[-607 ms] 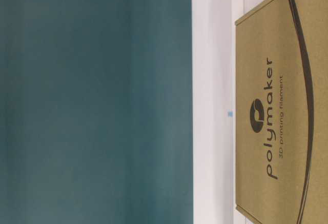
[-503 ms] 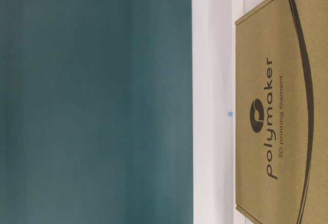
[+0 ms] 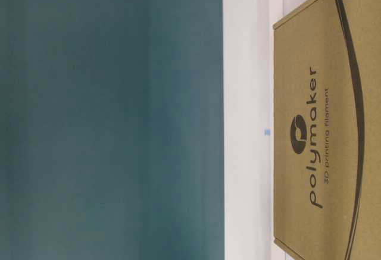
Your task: Place the cardboard box on the stand after clamping it between your arms.
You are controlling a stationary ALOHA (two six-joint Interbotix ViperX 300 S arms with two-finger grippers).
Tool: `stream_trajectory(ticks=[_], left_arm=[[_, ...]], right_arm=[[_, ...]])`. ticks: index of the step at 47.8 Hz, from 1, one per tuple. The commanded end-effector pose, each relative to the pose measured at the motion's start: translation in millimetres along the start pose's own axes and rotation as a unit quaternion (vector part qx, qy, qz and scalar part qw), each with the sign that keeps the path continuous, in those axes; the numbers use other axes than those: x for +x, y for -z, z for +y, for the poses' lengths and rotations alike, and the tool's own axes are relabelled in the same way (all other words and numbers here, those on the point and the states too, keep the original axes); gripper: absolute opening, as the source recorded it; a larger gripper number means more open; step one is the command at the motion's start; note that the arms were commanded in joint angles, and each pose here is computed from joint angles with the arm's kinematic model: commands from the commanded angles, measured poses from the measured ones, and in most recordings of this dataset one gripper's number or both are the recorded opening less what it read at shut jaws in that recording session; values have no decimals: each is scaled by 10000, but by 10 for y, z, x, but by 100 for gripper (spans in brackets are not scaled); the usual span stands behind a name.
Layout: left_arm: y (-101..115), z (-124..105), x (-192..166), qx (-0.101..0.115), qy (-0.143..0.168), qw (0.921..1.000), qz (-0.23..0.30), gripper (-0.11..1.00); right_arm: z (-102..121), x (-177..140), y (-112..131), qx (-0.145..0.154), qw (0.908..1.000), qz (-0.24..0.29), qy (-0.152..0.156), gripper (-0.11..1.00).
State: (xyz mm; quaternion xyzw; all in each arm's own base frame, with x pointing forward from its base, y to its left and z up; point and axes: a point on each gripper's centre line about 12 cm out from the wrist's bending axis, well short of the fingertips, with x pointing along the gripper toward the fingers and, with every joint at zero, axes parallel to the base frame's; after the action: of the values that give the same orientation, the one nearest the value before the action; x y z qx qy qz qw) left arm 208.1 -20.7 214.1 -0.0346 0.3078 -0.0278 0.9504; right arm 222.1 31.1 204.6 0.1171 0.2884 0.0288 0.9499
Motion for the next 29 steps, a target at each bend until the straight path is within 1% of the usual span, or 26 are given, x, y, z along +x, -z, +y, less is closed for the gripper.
stream_trajectory(ticks=[1,7,11,13,16,19,21,22,24,27,29], left_arm=[[-16,-12,107,62,-12,9997,230,1],[49,-7,243,59,-48,9984,557,1],[80,-4,332,53,-70,9972,740,5],[110,-2,368,47,-79,9964,839,10],[168,4,426,12,-101,9949,1005,23],[214,9,482,21,-120,9932,1156,40],[209,7,519,7,-122,9929,1187,53],[209,6,536,-8,-125,9927,1202,61],[195,4,583,-15,-125,9925,1217,72],[213,4,647,-29,-133,9917,1278,84],[240,5,696,-51,-137,9910,1331,87]], right_arm=[[24,117,69,-42,9992,391,30,0],[-2,289,195,-113,9930,1155,221,0],[-8,387,244,-117,9873,1554,317,0],[-11,432,257,-125,9847,1701,354,1],[-19,500,290,-154,9809,1898,400,6],[-22,576,301,-153,9783,2021,435,19],[-20,616,311,-158,9768,2088,448,30],[-22,634,318,-158,9758,2131,460,38],[-16,669,328,-176,9746,2185,462,50],[-1,722,349,-218,9731,2249,454,67],[6,770,361,-264,9724,2274,450,77]])
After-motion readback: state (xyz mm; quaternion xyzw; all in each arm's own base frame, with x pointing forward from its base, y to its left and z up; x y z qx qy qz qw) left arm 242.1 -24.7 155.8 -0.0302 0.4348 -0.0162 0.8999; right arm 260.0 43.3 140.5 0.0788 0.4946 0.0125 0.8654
